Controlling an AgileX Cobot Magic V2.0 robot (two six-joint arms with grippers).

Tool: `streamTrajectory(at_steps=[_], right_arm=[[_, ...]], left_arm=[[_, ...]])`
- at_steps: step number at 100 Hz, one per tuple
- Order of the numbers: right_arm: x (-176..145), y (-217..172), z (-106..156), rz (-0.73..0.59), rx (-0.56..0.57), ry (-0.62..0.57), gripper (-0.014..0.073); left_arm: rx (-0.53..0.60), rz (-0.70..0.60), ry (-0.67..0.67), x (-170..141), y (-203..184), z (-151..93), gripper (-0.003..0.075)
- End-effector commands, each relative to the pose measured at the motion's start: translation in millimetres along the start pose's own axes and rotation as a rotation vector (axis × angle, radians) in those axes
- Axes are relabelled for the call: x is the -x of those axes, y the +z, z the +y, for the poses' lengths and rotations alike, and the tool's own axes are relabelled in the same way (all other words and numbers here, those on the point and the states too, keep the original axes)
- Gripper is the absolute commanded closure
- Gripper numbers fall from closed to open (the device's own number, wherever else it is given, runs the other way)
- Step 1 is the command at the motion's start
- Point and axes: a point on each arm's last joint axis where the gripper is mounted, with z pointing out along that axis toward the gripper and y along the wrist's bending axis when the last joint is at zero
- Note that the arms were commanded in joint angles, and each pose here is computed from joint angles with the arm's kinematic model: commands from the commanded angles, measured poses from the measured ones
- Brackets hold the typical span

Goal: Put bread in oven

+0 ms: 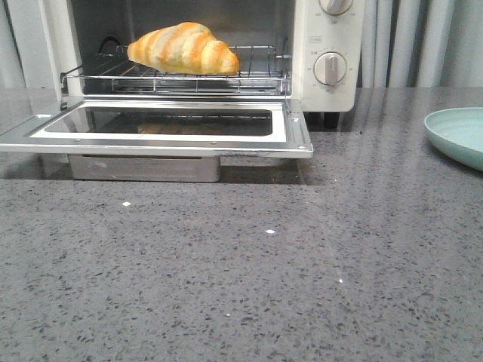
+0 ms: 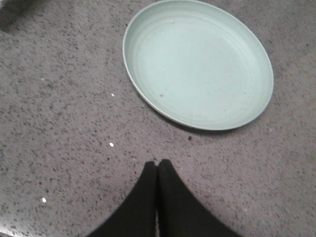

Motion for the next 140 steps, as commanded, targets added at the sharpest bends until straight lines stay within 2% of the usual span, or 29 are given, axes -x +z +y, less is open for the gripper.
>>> streamTrajectory(at_steps=[1, 13, 33, 48, 63, 74, 97, 140], right_arm=[[7.1, -4.2, -5.7, -0.045, -0.044, -0.01, 0.0669], [10.4, -5.6, -4.3, -0.114, -0.022, -0.005, 0.0669], [18.8, 3.2, 8.4, -0.45, 0.05, 0.024, 0.0669], [3.8, 25.0, 17.9, -0.535, 0.087, 0.152, 0.0669], [-14.3, 44.3, 14.9, -0.616, 0.009, 0.287, 0.0669], [-28.7, 46.2, 11.4, -0.694, -0.072, 0.336, 0.0669], [-58.2, 49.6, 12.6, -0.717, -0.183, 0.372, 0.0669], [-97.9, 68.2, 25.3, -0.701, -0.205, 0.381, 0.0669]], left_arm=[[-0.032, -0.07, -0.002, 13.0, -0.1, -2.9, 0.0741], [-0.032, -0.07, -0.002, 13.0, -0.1, -2.9, 0.0741], [-0.032, -0.07, -0.002, 13.0, -0.1, -2.9, 0.0741], [-0.032, -0.07, -0.002, 13.0, -0.1, -2.9, 0.0741], [-0.032, -0.07, -0.002, 13.0, -0.1, -2.9, 0.0741], [-0.032, -0.07, -0.002, 13.0, -0.1, -2.9, 0.0741], [-0.032, -0.07, -0.002, 13.0, -0.1, -2.9, 0.0741], [-0.032, -0.07, -0.002, 13.0, -0.1, -2.9, 0.0742]])
